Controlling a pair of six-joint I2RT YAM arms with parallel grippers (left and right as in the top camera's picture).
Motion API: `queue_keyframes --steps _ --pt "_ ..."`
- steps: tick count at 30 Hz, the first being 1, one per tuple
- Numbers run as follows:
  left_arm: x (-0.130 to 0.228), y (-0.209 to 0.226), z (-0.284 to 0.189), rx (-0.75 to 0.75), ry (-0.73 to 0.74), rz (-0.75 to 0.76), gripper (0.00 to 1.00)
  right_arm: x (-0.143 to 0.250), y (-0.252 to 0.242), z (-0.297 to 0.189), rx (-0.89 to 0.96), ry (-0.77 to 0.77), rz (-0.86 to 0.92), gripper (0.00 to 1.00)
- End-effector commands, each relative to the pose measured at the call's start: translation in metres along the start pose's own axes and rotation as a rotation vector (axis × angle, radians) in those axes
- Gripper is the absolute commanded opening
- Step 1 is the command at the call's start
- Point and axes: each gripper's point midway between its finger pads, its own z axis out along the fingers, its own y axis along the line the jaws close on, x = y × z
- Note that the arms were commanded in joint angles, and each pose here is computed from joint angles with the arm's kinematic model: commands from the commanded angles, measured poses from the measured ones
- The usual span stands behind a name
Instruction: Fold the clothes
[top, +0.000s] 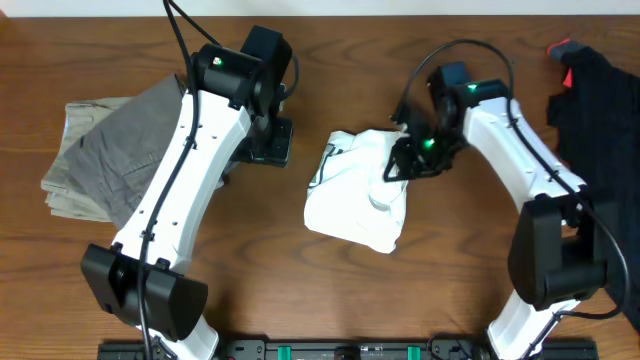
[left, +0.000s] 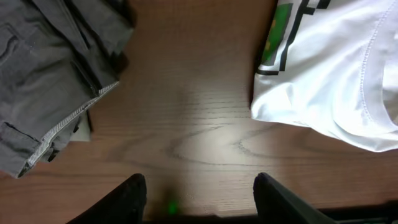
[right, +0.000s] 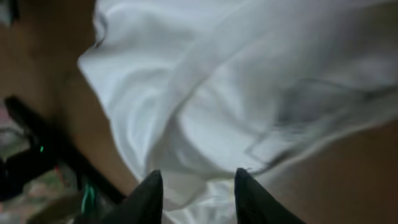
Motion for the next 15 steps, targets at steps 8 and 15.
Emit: queue_keyframes --steps 8,15 --pt "-0.001 0.003 -0.003 -0.014 -0.010 0.004 0.60 0.039 0.019 0.039 0.049 0.132 -0.101 0.25" --pt "-0.001 0.003 -0.003 -0.014 -0.010 0.024 0.61 0.042 -0.020 0.004 0.290 0.075 0.026 0.01"
